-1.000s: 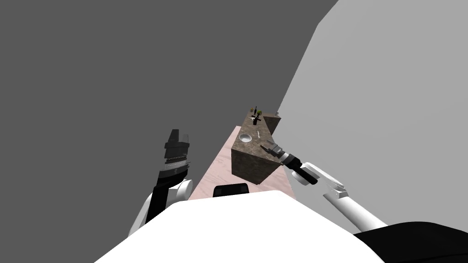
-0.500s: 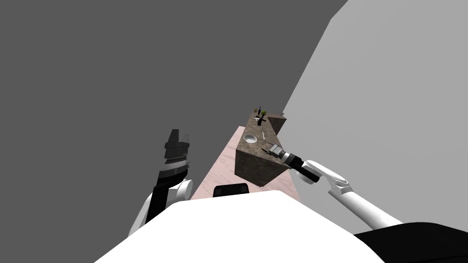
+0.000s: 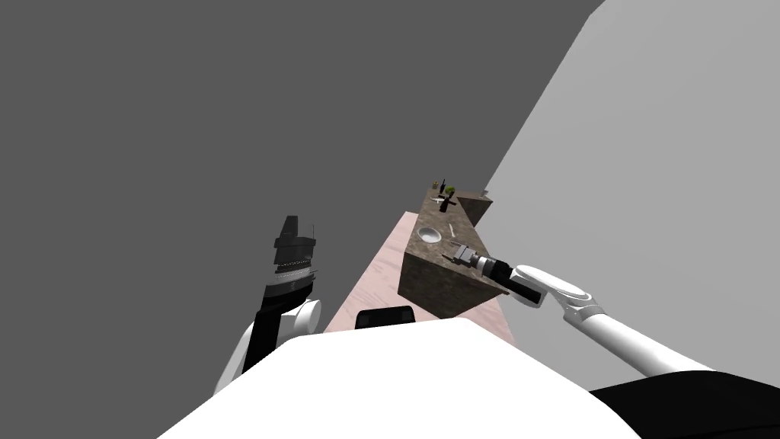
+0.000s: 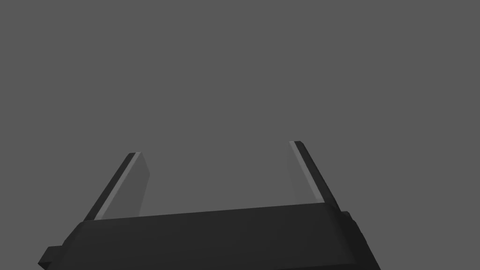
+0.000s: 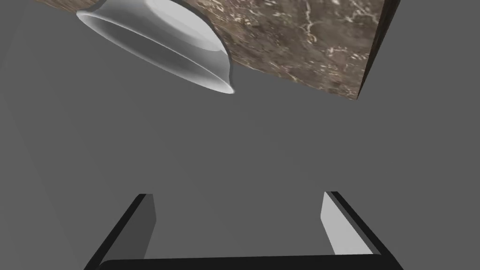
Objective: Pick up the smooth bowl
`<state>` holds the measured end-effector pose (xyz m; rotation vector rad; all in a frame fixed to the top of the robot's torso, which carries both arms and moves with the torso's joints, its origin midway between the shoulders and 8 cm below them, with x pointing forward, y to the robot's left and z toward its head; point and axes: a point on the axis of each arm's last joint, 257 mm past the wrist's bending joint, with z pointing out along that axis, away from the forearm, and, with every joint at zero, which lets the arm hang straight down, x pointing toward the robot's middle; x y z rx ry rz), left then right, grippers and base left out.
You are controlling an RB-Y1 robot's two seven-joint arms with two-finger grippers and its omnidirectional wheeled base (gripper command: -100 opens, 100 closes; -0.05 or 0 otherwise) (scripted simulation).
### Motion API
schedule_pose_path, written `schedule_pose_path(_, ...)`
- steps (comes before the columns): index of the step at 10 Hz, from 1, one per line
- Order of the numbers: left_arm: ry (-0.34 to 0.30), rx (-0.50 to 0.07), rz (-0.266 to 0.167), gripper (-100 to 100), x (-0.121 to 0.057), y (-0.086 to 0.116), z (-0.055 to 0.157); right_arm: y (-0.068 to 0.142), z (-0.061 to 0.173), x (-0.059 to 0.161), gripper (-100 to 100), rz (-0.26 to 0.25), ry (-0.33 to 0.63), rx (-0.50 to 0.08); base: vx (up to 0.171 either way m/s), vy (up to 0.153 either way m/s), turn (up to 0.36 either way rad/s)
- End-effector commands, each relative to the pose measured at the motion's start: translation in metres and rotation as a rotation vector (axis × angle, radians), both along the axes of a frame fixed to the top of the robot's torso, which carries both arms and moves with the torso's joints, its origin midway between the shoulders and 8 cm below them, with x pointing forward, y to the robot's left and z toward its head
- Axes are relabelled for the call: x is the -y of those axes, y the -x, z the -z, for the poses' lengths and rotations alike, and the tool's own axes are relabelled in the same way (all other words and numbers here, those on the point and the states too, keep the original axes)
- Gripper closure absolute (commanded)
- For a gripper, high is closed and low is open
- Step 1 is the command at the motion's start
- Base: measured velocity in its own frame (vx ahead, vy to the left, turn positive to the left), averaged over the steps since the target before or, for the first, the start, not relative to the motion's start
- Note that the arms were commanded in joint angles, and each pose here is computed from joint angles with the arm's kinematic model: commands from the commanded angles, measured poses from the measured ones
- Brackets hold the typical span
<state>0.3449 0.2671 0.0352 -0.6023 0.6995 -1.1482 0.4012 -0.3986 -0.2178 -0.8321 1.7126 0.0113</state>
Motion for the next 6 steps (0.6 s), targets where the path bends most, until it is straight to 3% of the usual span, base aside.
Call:
schedule_pose_path(1,0.000,0.000,0.000,0,0.000,0.000,0.000,0.003,0.018,0.018,-100,-0.016,0.104,-0.042,0.039,0.103,0.126)
schedule_pose_path(2,0.000,0.000,0.000,0,0.000,0.000,0.000,0.003,0.020,0.026,-100,-0.006,0.115,-0.050,0.032,0.074,0.068)
schedule_pose_path(4,0.000,0.000,0.000,0,0.000,0.000,0.000,0.018,0.048,0.062,-100,-0.018,0.265,-0.127,0.072,0.110,0.172)
schedule_pose_path(5,0.000,0.000,0.000,0,0.000,0.000,0.000,0.018,0.047,0.068,-100,-0.017,0.285,-0.132,0.068,0.113,0.074)
schedule_pose_path(6,0.000,0.000,0.000,0,0.000,0.000,0.000,0.027,0.058,0.090,-100,-0.021,0.361,-0.174,0.081,0.114,0.148)
